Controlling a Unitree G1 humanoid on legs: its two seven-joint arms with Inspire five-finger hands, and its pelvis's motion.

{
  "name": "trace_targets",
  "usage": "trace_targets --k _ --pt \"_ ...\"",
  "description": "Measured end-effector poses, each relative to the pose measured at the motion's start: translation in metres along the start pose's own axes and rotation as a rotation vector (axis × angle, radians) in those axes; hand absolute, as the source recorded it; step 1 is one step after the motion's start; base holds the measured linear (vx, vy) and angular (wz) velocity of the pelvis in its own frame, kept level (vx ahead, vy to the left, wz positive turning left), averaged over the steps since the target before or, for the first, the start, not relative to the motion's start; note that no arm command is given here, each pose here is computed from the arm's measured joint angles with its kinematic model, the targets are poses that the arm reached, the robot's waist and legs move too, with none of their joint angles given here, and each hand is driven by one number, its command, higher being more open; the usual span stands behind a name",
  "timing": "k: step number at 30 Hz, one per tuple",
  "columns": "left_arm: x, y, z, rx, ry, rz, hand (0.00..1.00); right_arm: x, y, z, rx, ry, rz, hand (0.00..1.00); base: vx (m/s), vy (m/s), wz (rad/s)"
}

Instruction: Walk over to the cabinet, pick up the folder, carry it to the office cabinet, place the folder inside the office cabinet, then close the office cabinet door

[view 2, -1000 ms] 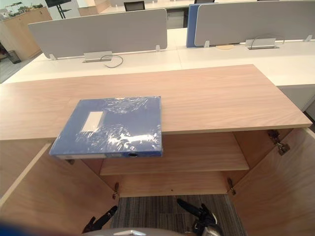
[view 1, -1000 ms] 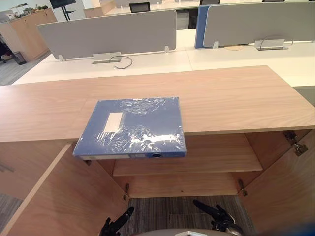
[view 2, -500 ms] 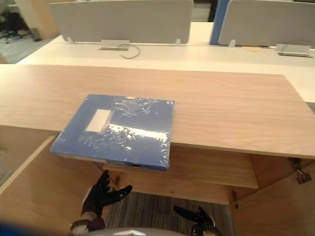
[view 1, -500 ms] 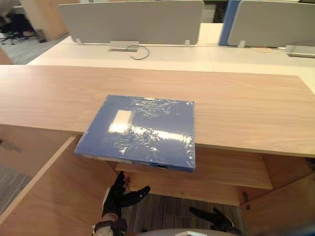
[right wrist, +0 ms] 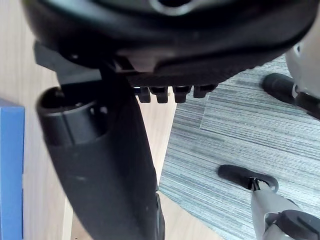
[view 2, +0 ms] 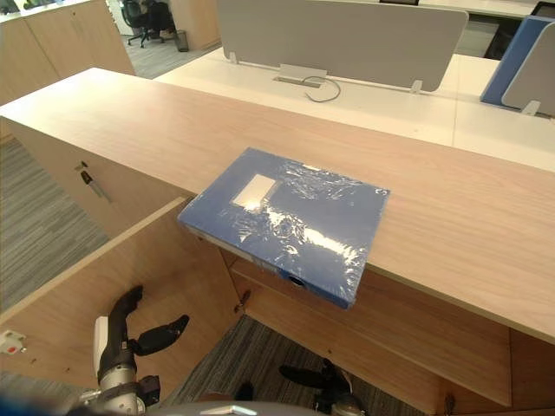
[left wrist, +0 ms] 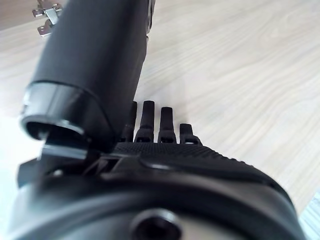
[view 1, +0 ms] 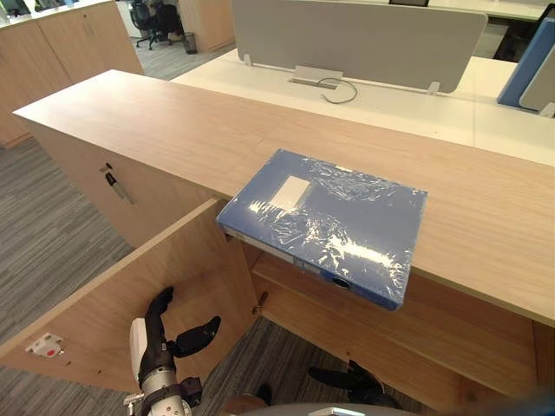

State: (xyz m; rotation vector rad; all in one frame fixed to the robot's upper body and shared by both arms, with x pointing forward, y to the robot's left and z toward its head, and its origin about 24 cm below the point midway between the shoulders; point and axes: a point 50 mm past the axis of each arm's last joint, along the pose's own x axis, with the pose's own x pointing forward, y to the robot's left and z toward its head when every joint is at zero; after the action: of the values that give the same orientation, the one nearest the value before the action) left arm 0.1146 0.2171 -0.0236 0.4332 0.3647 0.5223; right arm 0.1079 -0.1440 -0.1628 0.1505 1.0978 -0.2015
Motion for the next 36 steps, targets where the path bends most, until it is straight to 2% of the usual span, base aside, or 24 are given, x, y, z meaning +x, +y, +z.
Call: trace_targets --k 8,11,16,20,29,36 --pt "0.001 0.027 0.057 0.188 -0.282 0.229 1.0 0.0 -0.005 -0.004 0.011 0.014 -0.043 1.0 -0.02 -0.008 0.29" --pt "-0.005 0.033 0.084 0.196 -0.411 0.316 1.0 0.0 -0.009 -0.004 -0.028 0.013 -0.053 1.0 -0.03 -0.003 0.08" --pt "-0.017 0.04 0.12 0.205 -0.661 0.372 1.0 0.0 -0.018 -0.011 -0.044 0.043 -0.073 1.0 -0.01 -0.008 0.03" --pt "-0.025 0.035 0.138 0.197 -0.824 0.315 1.0 0.002 -0.025 -0.012 -0.063 0.064 -0.084 1.0 -0.01 -0.043 -0.1" --pt "-0.03 0.027 0.147 0.238 -0.974 0.196 1.0 0.002 -0.044 -0.014 -0.132 0.109 -0.118 1.0 0.0 -0.037 -0.1" --pt "-0.032 0.026 0.145 0.323 -1.029 0.091 1.0 0.002 -0.048 -0.015 -0.137 0.116 -0.124 1.0 -0.03 -0.015 -0.05"
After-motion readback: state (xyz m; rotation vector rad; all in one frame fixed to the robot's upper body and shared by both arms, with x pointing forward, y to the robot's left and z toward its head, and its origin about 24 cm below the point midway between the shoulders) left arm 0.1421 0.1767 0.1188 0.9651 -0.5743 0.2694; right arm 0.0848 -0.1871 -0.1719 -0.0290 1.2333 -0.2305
